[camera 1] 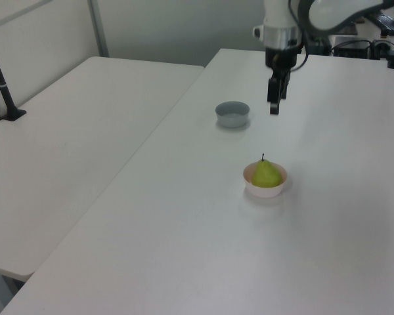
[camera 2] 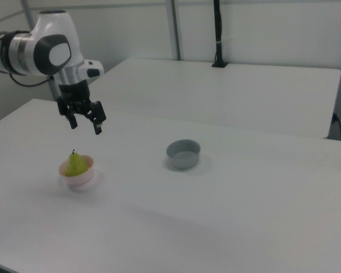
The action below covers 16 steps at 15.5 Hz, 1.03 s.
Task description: Place the pear in the bowl
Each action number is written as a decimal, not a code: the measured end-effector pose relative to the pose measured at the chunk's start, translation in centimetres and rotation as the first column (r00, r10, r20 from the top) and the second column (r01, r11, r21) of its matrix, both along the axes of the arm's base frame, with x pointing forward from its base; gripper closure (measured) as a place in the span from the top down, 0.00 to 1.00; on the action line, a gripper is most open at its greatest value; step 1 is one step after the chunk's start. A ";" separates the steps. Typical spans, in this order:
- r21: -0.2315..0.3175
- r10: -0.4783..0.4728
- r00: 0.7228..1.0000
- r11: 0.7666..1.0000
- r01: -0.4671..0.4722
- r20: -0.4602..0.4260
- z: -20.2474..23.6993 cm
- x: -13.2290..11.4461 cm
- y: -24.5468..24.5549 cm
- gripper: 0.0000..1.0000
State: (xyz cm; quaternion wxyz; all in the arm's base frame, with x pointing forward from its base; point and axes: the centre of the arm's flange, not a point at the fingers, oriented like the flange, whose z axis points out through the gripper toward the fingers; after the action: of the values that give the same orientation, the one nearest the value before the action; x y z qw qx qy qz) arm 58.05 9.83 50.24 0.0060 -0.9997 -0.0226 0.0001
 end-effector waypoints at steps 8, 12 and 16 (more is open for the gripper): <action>-0.001 -0.110 0.993 0.994 0.110 0.041 7.2 -2.4 -8.1 1.00; -0.004 -0.065 0.996 0.998 0.065 0.064 9.5 -3.7 -13.5 1.00; -0.009 -0.029 0.995 0.999 0.030 0.092 10.9 -3.8 -16.2 1.00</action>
State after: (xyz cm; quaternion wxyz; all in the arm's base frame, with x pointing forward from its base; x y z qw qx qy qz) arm 54.22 -6.38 61.11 -0.0005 -0.9989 -0.0079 -0.0460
